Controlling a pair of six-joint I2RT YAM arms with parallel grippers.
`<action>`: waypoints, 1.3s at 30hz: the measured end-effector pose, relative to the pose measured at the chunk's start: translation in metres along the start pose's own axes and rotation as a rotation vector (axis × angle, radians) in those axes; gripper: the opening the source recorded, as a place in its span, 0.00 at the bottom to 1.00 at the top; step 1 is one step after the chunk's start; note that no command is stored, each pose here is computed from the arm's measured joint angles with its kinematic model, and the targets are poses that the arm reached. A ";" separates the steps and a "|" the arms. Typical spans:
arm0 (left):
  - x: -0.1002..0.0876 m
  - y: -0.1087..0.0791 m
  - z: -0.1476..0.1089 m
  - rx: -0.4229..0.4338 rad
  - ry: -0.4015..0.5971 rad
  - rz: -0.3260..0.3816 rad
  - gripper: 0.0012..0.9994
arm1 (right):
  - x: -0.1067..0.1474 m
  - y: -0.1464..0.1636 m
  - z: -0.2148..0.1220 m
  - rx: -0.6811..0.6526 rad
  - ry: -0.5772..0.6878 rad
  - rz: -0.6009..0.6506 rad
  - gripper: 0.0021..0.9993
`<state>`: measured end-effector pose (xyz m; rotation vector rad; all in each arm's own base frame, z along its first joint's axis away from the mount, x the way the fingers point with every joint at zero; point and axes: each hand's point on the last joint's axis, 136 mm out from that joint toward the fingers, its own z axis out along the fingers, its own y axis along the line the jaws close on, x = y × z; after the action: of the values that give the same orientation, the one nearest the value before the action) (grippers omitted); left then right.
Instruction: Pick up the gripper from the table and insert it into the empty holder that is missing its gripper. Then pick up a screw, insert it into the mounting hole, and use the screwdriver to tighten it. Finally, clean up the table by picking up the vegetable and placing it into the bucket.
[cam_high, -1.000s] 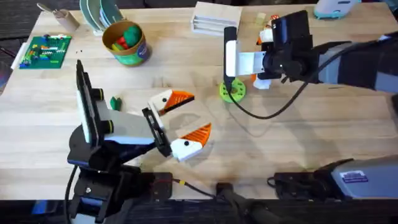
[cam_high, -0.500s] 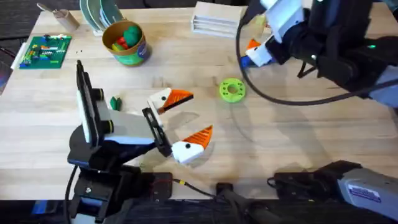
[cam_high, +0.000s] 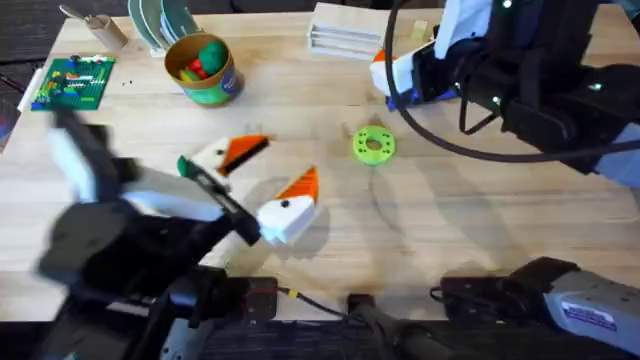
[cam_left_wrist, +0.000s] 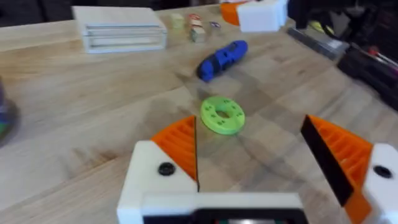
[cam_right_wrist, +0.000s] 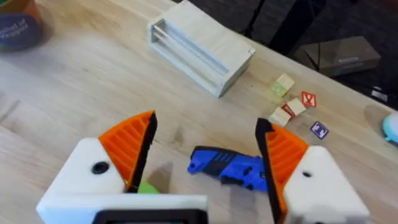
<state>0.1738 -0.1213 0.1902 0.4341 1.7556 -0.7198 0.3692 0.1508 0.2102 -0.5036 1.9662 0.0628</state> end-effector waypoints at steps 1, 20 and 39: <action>-0.009 0.002 -0.008 -0.048 0.005 -0.012 0.99 | -0.002 0.000 0.000 0.001 -0.008 0.003 0.98; -0.075 0.073 -0.106 -0.842 0.601 -0.186 0.99 | -0.022 -0.003 -0.001 0.012 -0.090 0.023 0.98; 0.016 0.163 -0.107 -1.207 0.679 -0.489 0.99 | -0.022 -0.003 -0.001 0.012 -0.089 0.023 0.98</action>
<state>0.1922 0.0697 0.1532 -0.6760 2.5924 0.3190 0.3773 0.1546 0.2306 -0.4629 1.8840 0.0867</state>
